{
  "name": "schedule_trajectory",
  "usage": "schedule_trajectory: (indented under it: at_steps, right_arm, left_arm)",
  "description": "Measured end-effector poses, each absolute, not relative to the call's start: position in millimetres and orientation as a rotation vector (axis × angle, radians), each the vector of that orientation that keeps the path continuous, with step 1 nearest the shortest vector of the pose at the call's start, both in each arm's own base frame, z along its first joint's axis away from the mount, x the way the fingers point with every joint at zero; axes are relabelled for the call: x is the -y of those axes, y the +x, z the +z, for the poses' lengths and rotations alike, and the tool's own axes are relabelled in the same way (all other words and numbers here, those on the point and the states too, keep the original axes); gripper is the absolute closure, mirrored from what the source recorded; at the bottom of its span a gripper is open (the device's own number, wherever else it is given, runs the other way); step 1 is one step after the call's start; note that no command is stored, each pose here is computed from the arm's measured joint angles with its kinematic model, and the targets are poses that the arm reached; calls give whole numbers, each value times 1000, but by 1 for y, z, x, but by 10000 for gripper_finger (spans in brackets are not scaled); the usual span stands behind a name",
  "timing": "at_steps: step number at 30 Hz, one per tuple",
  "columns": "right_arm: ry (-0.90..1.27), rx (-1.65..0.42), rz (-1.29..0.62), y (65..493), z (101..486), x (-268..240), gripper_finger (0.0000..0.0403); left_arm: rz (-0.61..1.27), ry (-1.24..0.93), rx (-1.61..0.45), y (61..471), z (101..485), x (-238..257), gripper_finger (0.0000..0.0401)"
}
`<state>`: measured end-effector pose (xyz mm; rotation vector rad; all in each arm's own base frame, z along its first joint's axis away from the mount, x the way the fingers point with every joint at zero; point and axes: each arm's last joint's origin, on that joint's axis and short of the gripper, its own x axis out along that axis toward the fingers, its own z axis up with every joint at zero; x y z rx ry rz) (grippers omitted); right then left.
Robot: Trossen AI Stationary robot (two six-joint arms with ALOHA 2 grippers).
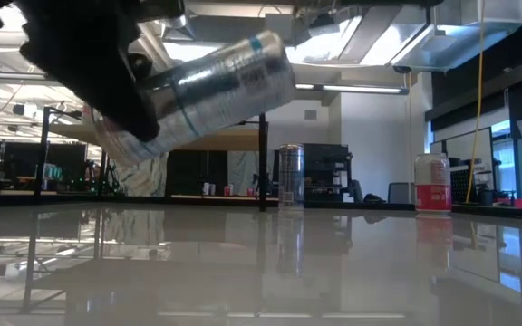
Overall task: Place canned beverage on shelf
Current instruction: Put the bottom blue soda can on the shelf
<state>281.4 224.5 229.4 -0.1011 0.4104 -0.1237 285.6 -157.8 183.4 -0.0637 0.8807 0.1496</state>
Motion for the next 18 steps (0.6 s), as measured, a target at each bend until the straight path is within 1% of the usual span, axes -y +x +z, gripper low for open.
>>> schedule_trajectory:
  at_steps: [5, 8, 14, 18]
  right_arm:
    - [-56, -443, -100, 307, 223, -207, 13]
    - [-48, -445, -93, 318, 225, -197, 13]
    - [-62, -421, -44, 331, 237, -189, 13]
    - [-89, -414, -25, 342, 233, -183, 13]
  left_arm:
    - [154, -98, -970, 289, 202, 158, 192]
    - [141, -113, -988, 290, 209, 159, 192]
    - [132, -118, -994, 292, 212, 159, 188]
    - [133, -124, -995, 293, 212, 158, 182]
